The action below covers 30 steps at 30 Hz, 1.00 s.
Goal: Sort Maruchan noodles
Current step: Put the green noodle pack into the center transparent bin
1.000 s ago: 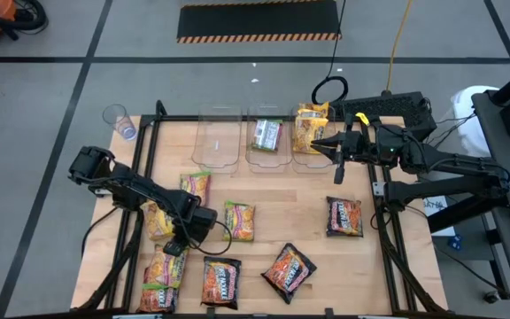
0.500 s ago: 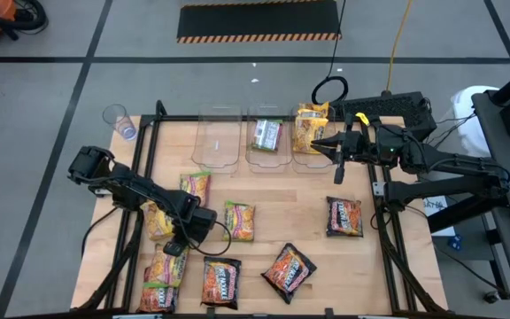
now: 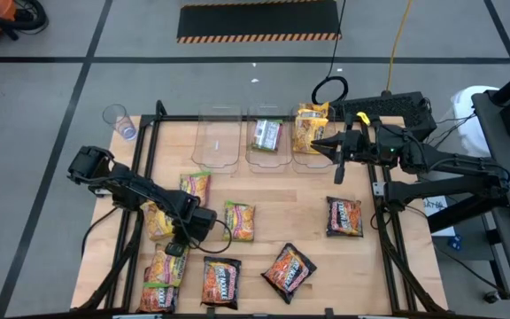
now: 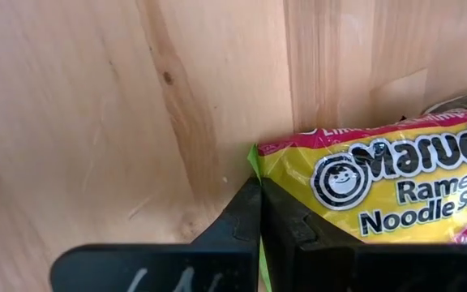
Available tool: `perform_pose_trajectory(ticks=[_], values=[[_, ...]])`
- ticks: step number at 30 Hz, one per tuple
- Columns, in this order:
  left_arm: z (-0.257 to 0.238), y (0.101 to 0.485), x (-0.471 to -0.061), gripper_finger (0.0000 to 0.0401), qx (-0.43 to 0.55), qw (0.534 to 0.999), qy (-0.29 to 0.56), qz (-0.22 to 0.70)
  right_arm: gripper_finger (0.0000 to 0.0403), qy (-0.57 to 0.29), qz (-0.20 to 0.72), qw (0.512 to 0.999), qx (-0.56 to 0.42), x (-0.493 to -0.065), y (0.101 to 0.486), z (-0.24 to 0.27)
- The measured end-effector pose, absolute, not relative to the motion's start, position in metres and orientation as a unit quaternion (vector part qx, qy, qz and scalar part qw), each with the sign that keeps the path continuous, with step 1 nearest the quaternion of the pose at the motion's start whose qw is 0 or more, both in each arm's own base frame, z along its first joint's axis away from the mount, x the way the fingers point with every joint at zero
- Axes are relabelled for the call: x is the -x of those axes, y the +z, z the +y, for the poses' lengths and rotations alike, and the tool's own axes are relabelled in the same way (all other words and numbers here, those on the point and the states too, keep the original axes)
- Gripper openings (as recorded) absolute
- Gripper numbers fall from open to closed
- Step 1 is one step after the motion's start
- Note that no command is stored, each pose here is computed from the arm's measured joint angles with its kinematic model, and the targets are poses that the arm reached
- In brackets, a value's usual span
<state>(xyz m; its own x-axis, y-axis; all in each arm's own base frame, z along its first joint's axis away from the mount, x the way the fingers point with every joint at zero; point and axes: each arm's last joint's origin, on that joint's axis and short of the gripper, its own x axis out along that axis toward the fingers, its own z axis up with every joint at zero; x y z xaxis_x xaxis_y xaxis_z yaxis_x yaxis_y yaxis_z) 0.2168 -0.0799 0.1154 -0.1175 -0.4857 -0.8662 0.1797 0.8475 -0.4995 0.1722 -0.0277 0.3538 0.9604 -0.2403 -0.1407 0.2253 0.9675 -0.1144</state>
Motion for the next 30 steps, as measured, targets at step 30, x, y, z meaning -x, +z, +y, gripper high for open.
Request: perform_pose_trajectory(ticks=[30], values=[[-0.053, 0.139, -0.224, 0.0, 0.162, 0.707, -0.142, 0.673, 0.0038, 0.028, 0.179, 0.98, -0.084, -0.235, 0.31, -0.003]])
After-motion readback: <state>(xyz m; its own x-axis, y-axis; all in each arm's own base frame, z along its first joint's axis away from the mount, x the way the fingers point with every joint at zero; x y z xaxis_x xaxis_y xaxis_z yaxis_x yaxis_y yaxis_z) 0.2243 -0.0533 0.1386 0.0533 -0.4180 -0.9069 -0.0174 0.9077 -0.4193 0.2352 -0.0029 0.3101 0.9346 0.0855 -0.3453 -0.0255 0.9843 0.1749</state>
